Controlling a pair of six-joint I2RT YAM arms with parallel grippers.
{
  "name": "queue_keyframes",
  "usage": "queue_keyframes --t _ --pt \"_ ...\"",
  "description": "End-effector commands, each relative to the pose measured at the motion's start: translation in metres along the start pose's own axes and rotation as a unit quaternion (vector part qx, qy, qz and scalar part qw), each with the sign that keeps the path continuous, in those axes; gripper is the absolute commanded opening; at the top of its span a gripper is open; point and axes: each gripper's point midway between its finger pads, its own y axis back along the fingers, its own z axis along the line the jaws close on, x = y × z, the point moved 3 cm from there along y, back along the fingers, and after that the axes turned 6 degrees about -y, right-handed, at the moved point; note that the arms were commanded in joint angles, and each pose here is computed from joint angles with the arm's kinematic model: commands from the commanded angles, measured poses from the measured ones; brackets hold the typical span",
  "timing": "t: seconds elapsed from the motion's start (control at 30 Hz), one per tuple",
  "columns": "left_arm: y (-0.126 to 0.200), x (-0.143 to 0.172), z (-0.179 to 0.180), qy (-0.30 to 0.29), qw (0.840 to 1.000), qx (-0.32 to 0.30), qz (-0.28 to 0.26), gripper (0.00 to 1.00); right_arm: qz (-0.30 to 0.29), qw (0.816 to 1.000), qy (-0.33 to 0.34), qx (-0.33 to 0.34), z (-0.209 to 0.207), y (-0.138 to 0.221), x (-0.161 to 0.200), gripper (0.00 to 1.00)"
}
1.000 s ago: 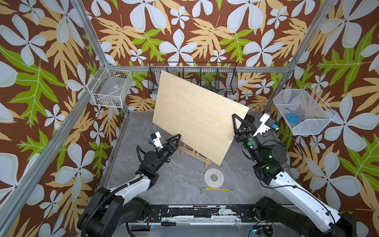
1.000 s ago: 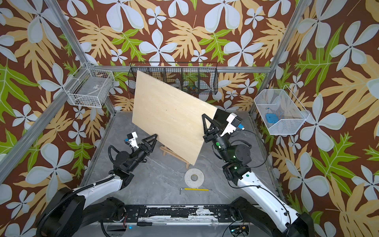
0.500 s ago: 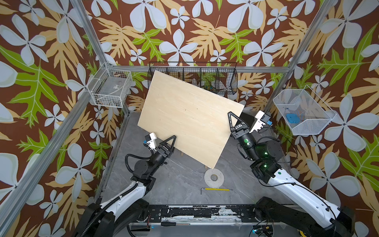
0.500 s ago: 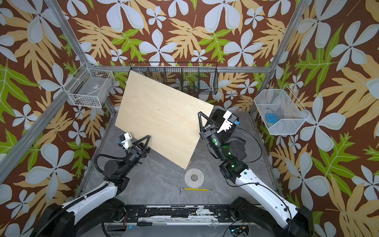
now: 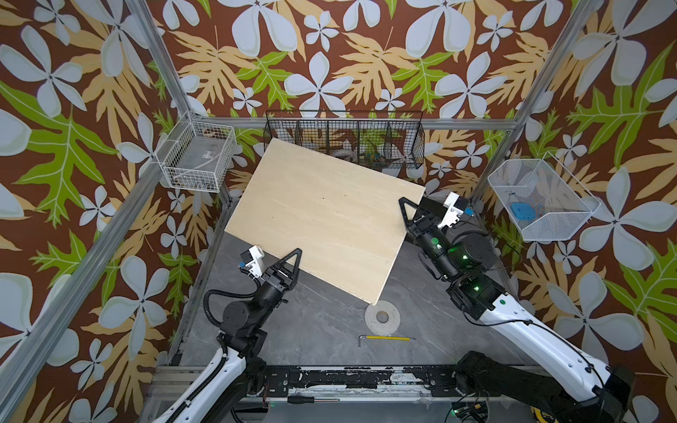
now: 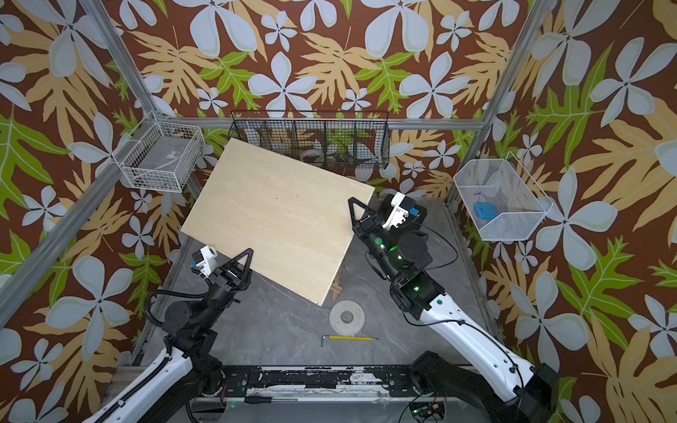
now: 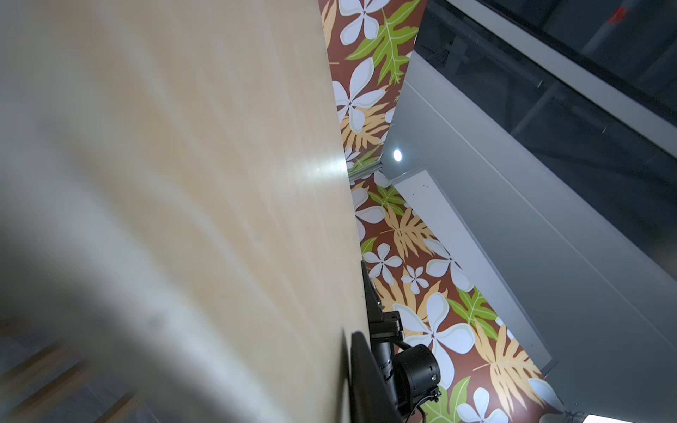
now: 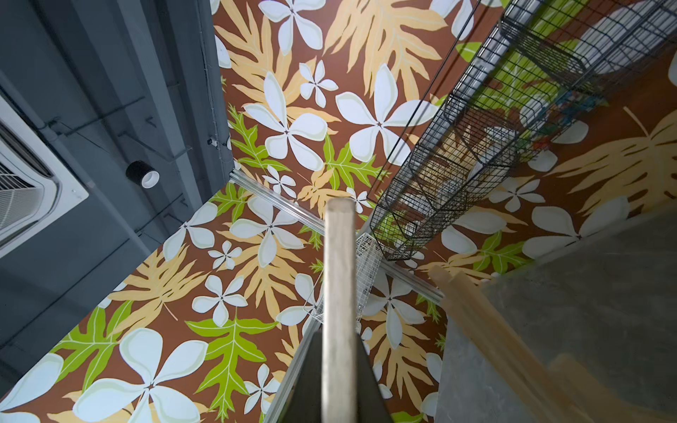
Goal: Disassemble the easel
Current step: Place the corner of the board.
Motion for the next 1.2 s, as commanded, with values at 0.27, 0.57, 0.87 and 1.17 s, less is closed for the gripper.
queue_keyframes --t 0.27,0.57,0.87,1.17 --pt "0.022 -0.026 -0.034 0.004 0.996 0.034 -0.085 0.00 0.063 0.997 0.042 -0.005 0.006 -0.006 0.044 0.36" --pt "0.038 -0.036 -0.033 -0.015 0.992 0.008 -0.129 0.00 0.128 0.991 0.038 -0.008 0.008 -0.013 0.098 0.32" --pt "0.041 -0.036 -0.027 -0.064 0.989 -0.070 -0.113 0.00 0.143 0.989 0.044 0.001 0.006 -0.010 0.113 0.00" --pt "0.045 -0.032 -0.020 -0.133 0.979 -0.135 -0.081 0.33 0.120 0.991 0.037 -0.045 0.027 -0.004 0.101 0.00"
